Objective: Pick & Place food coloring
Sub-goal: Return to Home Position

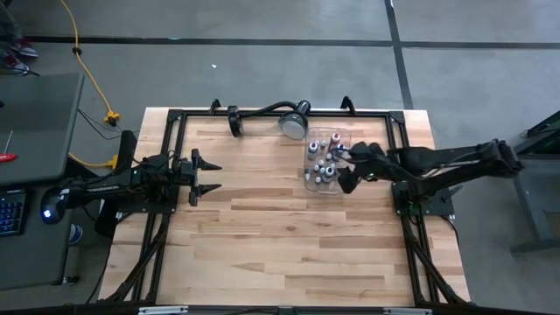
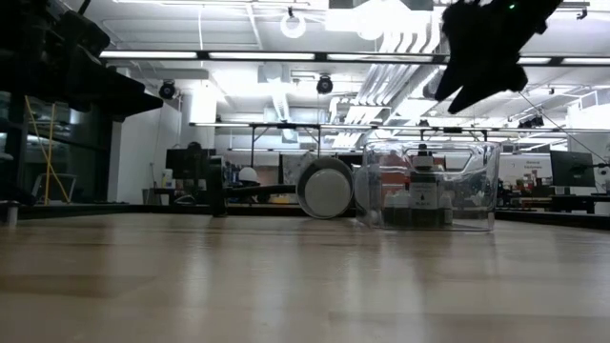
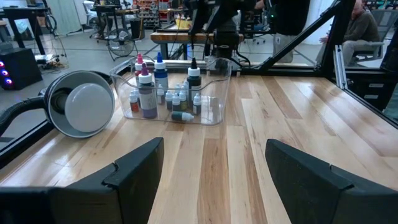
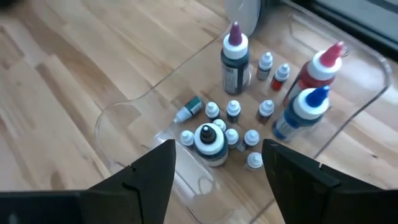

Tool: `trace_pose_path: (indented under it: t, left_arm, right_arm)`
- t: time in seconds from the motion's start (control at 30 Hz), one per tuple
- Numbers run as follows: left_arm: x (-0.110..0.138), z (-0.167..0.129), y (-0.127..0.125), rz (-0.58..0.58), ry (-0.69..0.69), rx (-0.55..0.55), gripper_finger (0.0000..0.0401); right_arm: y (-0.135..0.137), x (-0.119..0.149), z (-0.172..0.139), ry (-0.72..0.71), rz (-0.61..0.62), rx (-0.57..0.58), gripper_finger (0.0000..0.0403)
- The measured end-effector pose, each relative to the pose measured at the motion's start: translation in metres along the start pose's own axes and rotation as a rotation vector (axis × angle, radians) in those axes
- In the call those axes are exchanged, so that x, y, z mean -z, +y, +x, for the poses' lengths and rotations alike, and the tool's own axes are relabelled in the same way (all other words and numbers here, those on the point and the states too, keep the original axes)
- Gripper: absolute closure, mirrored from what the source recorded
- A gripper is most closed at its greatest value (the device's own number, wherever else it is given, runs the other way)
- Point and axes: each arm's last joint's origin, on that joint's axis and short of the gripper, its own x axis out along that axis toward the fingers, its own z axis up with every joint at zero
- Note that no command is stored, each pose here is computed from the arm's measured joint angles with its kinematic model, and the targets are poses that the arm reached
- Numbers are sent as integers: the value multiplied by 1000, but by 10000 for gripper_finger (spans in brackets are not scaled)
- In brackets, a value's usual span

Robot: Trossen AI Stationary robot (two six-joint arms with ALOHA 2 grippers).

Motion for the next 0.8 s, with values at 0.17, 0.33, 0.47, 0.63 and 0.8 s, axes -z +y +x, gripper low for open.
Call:
trace_pose_path:
  t: [0.17, 0.33, 0.47, 0.63, 0.8]
  left_arm:
    - [0, 0, 0, 0, -1, 0, 123]
    - [0, 0, 0, 0, 0, 0, 123]
    - [0, 0, 0, 0, 0, 0, 123]
    - [0, 0, 0, 0, -1, 0, 123]
    - [0, 0, 0, 0, -1, 0, 123]
  right_arm:
    - [-12, -1, -21, -46, -24, -37, 175]
    - [-23, 0, -36, -87, -21, -49, 189]
    - [-32, 12, -35, -119, -5, -122, 207]
    - [-40, 32, -27, -172, 42, -293, 239]
    - [-44, 42, -24, -260, -11, -439, 291]
